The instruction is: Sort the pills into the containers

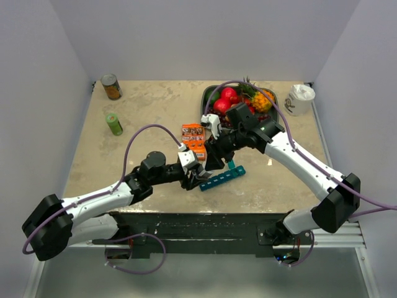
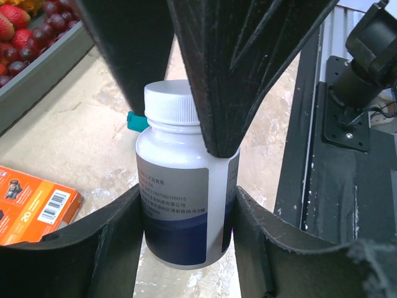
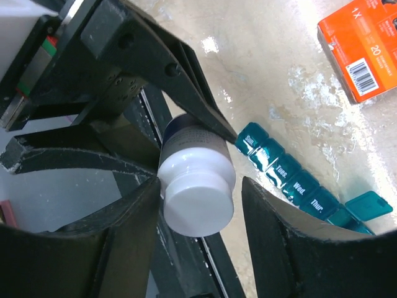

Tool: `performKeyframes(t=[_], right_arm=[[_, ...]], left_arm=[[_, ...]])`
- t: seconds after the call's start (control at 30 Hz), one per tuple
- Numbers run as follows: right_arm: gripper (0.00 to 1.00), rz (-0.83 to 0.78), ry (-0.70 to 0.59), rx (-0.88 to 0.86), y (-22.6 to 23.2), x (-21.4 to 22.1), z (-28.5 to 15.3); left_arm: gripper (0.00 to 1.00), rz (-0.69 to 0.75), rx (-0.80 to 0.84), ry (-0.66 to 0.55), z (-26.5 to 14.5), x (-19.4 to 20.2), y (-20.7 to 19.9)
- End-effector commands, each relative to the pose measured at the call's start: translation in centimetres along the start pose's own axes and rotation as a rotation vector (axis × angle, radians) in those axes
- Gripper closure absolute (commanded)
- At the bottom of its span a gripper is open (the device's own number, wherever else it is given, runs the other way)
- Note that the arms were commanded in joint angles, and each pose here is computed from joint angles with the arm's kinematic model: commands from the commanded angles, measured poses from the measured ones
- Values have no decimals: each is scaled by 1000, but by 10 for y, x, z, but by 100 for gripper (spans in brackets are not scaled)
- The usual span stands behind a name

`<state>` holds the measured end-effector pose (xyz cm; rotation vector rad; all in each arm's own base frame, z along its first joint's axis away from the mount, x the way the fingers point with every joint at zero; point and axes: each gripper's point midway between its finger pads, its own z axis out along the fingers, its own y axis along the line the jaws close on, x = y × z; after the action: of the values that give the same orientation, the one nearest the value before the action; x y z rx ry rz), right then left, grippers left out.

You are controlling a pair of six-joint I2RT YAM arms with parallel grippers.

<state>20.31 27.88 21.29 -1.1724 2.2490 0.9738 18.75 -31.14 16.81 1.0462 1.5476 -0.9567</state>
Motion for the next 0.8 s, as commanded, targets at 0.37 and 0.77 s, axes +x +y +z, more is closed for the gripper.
performKeyframes(t=[0.37,0.77], right_arm=[[88,-277,68,-180,38,2,-6],[86,-874,-12,-151,35,-32,-31]], left_arm=[[100,108,34,-36,-4,-16,-5],[100,130,73,-27,-14,-20,-15]])
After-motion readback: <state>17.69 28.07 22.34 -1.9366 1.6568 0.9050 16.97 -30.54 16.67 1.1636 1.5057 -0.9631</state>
